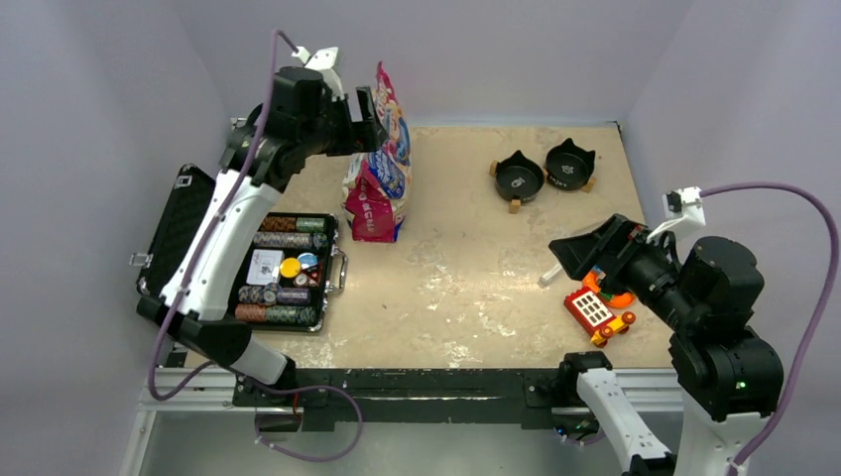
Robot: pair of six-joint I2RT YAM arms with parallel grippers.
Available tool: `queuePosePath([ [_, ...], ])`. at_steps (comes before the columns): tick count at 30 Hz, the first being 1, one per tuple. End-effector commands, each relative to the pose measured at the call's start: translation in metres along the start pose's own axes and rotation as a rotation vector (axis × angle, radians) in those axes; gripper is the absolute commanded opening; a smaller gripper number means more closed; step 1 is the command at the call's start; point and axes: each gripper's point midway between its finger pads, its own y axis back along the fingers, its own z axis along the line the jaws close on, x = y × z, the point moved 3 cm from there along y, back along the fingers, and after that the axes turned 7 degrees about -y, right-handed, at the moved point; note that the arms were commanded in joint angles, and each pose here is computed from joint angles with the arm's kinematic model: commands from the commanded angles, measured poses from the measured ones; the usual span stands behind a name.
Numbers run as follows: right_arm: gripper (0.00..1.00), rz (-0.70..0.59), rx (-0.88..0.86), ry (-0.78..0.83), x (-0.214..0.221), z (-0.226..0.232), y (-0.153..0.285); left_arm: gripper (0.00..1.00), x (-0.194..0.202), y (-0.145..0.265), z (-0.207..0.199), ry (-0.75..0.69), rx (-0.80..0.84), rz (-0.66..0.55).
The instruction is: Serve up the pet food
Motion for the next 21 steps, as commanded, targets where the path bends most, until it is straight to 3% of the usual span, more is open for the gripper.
queuePosePath([
  [1,0.99,0.116,-0.066,-0.046,0.017,0.008,-0.004,0.89,-0.006,-0.027,-0.010,-0.010,0.015,0.010],
  [8,0.99,0.137,-0.093,0.055,0.010,0.016,0.001,0.77,0.009,-0.089,0.014,-0.085,-0.167,0.085],
  [14,0.98,0.143,-0.095,0.088,0.009,0.014,-0.002,0.48,0.025,-0.095,0.015,-0.229,-0.299,0.133],
  [17,0.97,0.172,-0.119,0.069,0.015,0.015,-0.005,0.23,0.027,-0.087,0.016,-0.319,-0.355,0.132],
  [21,0.97,0.208,-0.141,0.027,0.024,0.014,-0.010,0.00,0.032,-0.081,0.015,-0.358,-0.345,0.159],
])
